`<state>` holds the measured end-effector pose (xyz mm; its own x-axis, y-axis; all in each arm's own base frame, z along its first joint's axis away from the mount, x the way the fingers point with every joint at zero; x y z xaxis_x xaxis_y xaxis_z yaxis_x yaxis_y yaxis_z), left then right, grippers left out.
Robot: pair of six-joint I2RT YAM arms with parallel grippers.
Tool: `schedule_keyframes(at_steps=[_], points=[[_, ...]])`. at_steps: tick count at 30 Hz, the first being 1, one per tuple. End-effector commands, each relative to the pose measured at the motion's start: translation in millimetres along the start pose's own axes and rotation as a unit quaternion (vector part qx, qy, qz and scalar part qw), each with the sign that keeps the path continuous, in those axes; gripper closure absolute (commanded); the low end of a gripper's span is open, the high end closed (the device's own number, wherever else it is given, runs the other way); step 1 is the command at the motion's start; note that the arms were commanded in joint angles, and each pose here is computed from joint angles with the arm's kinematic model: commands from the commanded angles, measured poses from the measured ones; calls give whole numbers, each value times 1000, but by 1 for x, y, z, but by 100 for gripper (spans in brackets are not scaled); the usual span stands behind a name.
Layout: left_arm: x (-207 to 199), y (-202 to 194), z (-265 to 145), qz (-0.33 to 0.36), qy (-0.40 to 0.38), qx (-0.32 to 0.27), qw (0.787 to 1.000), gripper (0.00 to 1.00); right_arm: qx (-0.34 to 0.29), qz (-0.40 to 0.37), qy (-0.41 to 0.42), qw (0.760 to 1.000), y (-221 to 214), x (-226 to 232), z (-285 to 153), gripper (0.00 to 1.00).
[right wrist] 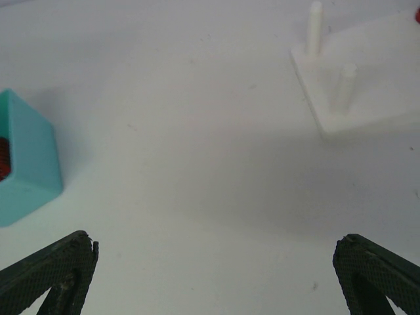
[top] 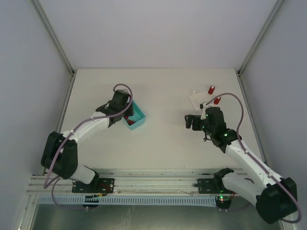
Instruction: Install the large spring
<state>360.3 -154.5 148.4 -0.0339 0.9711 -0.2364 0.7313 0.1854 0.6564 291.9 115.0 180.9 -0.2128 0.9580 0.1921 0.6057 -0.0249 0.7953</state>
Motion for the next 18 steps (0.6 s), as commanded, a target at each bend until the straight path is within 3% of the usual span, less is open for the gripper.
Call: schedule_keyframes(at_steps=[1, 6, 11, 18], points=[[-12, 27, 0, -15, -8, 12, 1000, 45, -27, -8, -35, 999, 1, -12, -1, 1], [-35, 31, 10, -40, -9, 74, 996, 49, -10, 51, -60, 997, 15, -16, -47, 1], [-18, 13, 18, -74, 89, 165, 979, 55, 57, 87, -84, 991, 17, -17, -87, 1], [-14, 4, 34, -132, 162, 164, 964, 62, 64, 25, -109, 992, 43, -19, -82, 1]])
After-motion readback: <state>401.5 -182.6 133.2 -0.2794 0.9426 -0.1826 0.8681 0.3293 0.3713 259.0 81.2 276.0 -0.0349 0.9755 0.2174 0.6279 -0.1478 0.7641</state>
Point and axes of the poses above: each gripper's point midway between its finger pads, its own z axis out along the fingers, its own x axis along the line the jaws close on, y = z × x, the point moved 1 cm from there along -z, back along the fingers, and after that the axes turned 6 degrees about -z, right-handed, at the moved point
